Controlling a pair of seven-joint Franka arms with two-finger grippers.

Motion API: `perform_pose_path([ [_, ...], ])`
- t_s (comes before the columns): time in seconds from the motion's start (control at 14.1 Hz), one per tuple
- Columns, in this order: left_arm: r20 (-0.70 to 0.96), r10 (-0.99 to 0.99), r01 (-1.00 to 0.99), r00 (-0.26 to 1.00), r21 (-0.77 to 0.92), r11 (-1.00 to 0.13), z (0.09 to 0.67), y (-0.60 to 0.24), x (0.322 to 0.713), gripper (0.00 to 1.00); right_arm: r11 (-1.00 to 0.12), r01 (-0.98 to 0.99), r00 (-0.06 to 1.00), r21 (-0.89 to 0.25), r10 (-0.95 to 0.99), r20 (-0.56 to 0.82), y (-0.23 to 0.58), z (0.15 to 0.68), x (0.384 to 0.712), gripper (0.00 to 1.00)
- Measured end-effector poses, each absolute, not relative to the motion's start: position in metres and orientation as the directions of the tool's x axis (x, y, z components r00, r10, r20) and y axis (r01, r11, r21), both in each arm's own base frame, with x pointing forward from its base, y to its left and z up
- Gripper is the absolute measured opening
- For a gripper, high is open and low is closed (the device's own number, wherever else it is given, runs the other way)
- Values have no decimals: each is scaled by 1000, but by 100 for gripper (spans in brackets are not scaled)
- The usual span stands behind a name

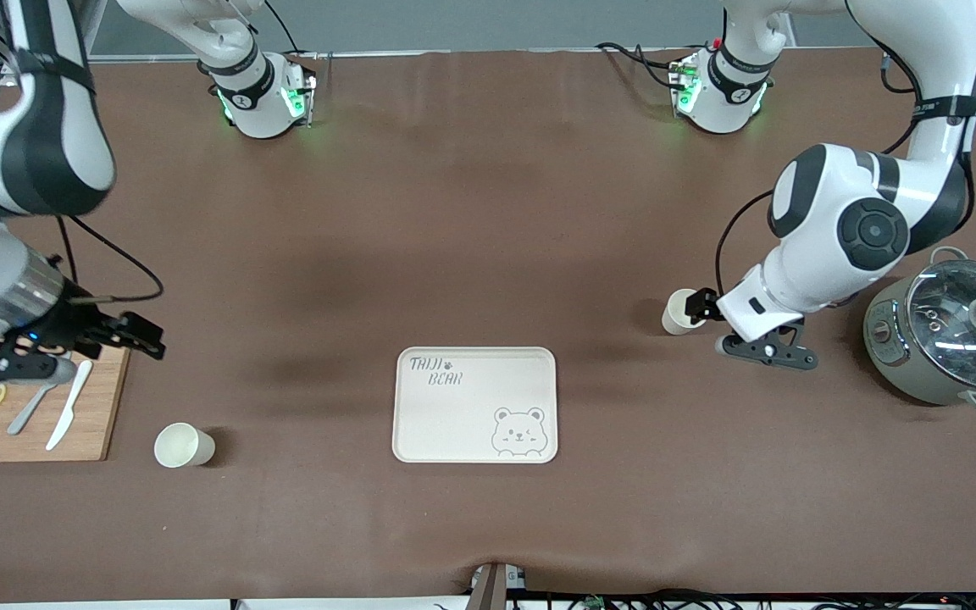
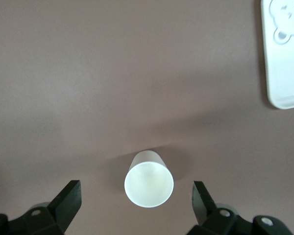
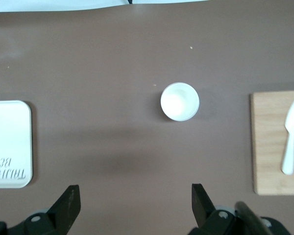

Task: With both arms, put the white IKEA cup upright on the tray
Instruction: 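Reach the right gripper to one white cup while the left gripper reaches the other, then lower both grippers around the white cups and close them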

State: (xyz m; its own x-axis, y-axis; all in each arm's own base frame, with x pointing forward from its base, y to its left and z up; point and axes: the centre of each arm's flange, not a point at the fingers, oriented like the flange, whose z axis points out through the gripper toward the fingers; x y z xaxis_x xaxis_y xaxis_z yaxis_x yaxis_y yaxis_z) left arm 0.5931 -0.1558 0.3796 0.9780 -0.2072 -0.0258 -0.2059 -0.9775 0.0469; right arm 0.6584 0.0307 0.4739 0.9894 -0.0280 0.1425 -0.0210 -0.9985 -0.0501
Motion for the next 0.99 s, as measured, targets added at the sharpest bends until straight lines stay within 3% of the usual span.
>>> perform_pose_path([
  [0.57, 72, -215, -217, 974, 22, -976, 332, -137, 518, 100, -999, 34, 989, -24, 30, 144, 29, 327, 702, 100],
  [0.99, 138, -230, -235, 963, 18, -972, 290, -120, 502, 100, -998, 67, 986, -6, 65, 156, 19, 259, 717, 100],
])
